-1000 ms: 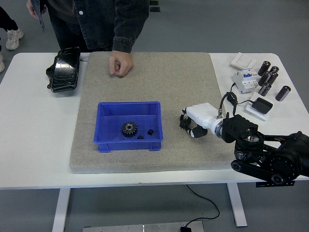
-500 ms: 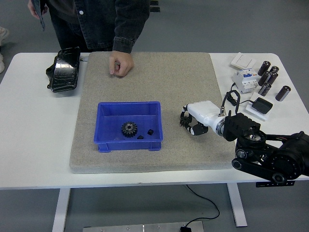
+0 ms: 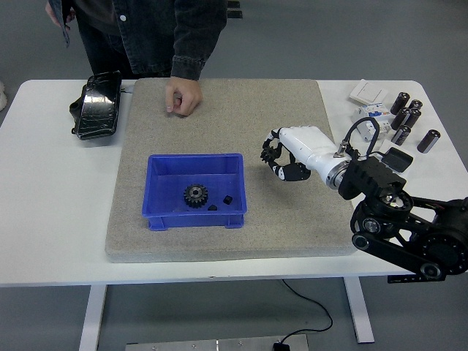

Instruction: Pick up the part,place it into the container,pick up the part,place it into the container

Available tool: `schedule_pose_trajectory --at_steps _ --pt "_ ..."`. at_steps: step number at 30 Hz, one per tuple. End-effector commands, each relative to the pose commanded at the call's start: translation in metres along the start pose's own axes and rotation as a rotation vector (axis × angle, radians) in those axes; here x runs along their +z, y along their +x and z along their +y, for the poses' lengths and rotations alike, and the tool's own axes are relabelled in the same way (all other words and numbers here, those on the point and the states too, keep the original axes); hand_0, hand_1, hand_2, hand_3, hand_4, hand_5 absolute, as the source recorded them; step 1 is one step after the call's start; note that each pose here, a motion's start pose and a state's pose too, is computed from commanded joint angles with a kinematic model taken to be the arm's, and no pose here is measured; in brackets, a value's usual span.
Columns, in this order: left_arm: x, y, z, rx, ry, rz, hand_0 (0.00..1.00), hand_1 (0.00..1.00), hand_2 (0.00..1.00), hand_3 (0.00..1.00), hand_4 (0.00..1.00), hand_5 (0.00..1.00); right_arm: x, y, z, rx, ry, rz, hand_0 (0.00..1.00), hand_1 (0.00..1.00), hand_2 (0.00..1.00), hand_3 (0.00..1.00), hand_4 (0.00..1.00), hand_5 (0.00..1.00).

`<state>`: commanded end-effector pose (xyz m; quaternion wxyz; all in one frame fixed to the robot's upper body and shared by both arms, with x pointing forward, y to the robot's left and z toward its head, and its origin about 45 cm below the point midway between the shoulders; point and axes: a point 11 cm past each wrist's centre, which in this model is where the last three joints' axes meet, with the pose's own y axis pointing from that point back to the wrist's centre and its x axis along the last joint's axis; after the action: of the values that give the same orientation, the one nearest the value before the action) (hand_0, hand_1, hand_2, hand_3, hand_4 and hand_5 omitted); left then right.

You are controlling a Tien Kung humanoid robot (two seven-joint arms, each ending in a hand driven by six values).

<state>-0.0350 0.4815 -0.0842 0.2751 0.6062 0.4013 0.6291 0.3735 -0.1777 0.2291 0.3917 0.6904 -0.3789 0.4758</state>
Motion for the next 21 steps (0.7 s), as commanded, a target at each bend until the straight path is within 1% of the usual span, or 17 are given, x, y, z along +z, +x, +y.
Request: schedule_pose_trajectory --at_steps 2,3,6,8,9,10,13,14,15,20,21 --pt "0.000 0.000 0.000 0.000 0.001 -0.001 0.687 0.684 0.658 0.606 0.660 0.459 -0.015 0.001 0.004 0.011 0.042 0.002 0.191 0.296 0.365 0.558 0.538 0.002" --pt "0.000 0.000 0.000 -0.001 0.000 -0.001 0.688 0.684 0.659 0.607 0.664 0.466 -0.024 0.001 0.007 0.015 0.067 0.009 0.199 0.320 0.392 0.568 0.556 0.002" --pt "0.000 0.000 0.000 -0.001 0.000 -0.002 0.688 0.684 0.659 0.607 0.664 0.466 -0.050 -0.001 0.014 0.026 0.140 0.024 0.199 0.320 0.392 0.568 0.556 0.002" --pt "0.001 0.000 0.000 -0.001 0.000 -0.003 0.688 0.684 0.659 0.607 0.664 0.466 -0.070 -0.002 0.019 0.036 0.201 0.034 0.199 0.320 0.392 0.568 0.556 0.002" --pt "0.001 0.000 0.000 -0.001 -0.001 -0.003 0.688 0.684 0.658 0.606 0.665 0.467 -0.077 -0.003 0.021 0.040 0.225 0.036 0.337 0.565 0.615 0.662 0.581 0.002" --pt "0.001 0.000 0.000 0.000 -0.001 -0.004 0.688 0.684 0.658 0.606 0.665 0.467 -0.082 -0.004 0.022 0.042 0.241 0.038 0.337 0.565 0.615 0.662 0.581 0.002" --pt "0.002 0.001 0.000 0.001 -0.001 -0.003 0.688 0.684 0.658 0.606 0.665 0.467 -0.087 -0.008 0.020 0.045 0.256 0.047 0.337 0.565 0.615 0.662 0.581 0.002" --pt "0.002 0.001 0.000 0.002 -0.002 -0.003 0.688 0.684 0.658 0.606 0.665 0.467 -0.087 -0.009 0.018 0.045 0.255 0.048 0.337 0.565 0.615 0.662 0.581 0.002" --pt "0.002 0.001 0.000 0.003 -0.002 -0.002 0.688 0.684 0.659 0.607 0.665 0.470 -0.086 -0.010 0.017 0.047 0.253 0.049 0.341 0.583 0.627 0.664 0.561 0.002" --pt "0.002 0.002 0.000 0.005 -0.001 -0.002 0.688 0.684 0.659 0.607 0.665 0.470 -0.082 -0.010 0.009 0.051 0.238 0.048 0.341 0.583 0.627 0.664 0.561 0.002" --pt "0.003 0.002 0.000 0.005 -0.001 -0.002 0.688 0.685 0.659 0.604 0.665 0.473 -0.081 -0.011 0.009 0.050 0.236 0.049 0.322 0.575 0.624 0.668 0.599 0.026"
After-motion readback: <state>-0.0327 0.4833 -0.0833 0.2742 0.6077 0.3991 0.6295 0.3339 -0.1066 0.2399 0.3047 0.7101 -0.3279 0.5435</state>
